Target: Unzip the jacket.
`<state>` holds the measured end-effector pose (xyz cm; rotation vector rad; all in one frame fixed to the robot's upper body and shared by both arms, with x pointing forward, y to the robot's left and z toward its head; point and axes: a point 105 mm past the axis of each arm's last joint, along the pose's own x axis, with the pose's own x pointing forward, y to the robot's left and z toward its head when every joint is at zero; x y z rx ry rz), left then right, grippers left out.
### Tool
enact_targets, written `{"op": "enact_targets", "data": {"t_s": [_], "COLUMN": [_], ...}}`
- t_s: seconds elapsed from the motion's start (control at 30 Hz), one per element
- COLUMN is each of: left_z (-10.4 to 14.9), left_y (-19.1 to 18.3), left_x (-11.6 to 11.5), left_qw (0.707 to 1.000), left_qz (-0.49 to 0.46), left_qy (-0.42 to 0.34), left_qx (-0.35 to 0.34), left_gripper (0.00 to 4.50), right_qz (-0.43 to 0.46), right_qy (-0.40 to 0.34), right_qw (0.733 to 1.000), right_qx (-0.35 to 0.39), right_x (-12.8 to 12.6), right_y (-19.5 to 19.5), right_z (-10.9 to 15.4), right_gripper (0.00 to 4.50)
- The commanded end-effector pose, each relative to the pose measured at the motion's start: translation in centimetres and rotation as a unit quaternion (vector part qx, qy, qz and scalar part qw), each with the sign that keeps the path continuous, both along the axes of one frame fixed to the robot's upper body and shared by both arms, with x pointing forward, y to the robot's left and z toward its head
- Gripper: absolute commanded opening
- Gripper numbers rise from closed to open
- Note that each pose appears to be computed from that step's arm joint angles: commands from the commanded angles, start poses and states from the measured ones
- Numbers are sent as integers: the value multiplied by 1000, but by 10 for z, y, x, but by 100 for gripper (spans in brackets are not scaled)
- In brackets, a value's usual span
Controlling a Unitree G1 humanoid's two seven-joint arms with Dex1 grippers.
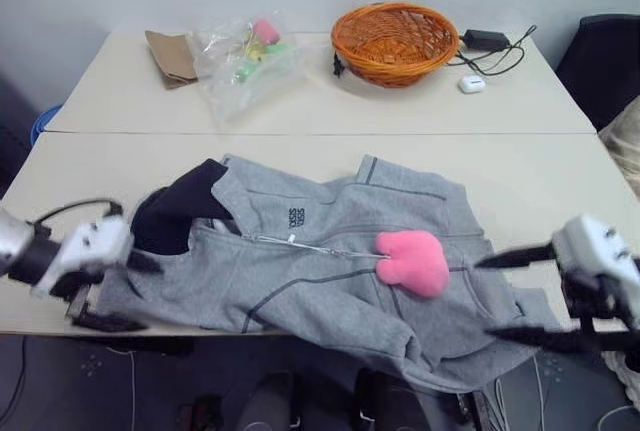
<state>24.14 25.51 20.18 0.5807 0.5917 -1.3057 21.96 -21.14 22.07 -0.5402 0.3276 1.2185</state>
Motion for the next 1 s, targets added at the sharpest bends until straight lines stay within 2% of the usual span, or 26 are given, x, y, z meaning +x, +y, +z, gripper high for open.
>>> {"op": "enact_targets", "data": {"t_s": [0.03, 0.13, 0.27, 0.37, 0.47, 0.53, 0.63, 0.7, 0.8, 0.93, 1.0], "left_z": [35, 49, 27, 10, 2, 0, -15, -22, -29, -29, -25], "left_y": [-27, -51, -67, -74, -87, -92, -94, -94, -92, -85, -79], "left_x": [11, 44, 114, 142, 165, 173, 175, 173, 170, 175, 180], "left_qw": [995, 992, 994, 991, 987, 986, 985, 985, 985, 982, 977], "left_qz": [-52, -64, -25, -20, 5, 19, 6, -4, -14, 8, 31], "left_qy": [9, -19, -103, -128, -149, -156, -154, -149, -143, -164, -185], "left_qx": [-81, -108, -13, 45, 59, 54, 83, 90, 92, 95, 99], "left_gripper": [446, 446, 446, 446, 446, 446, 446, 450, 392, 269, 191], "right_qz": [-40, -82, -117, -125, -129, -132, -135, -133, -130, -153, -165], "right_qy": [-23, -55, -73, -66, -56, -52, -24, -14, -9, -26, -35], "right_qw": [999, 994, 990, 990, 990, 989, 990, 991, 991, 988, 986], "right_qx": [22, 44, 21, -3, -30, -38, -32, -29, -25, -18, -9], "right_x": [37, 79, 128, 150, 167, 174, 180, 181, 182, 189, 192], "right_y": [-8, -4, 6, 13, 17, 17, 19, 21, 22, 15, 10], "right_z": [9, 15, 5, -8, -24, -29, -41, -46, -49, -43, -39], "right_gripper": [450, 450, 450, 450, 450, 450, 450, 410, 327, 188, 100]}}
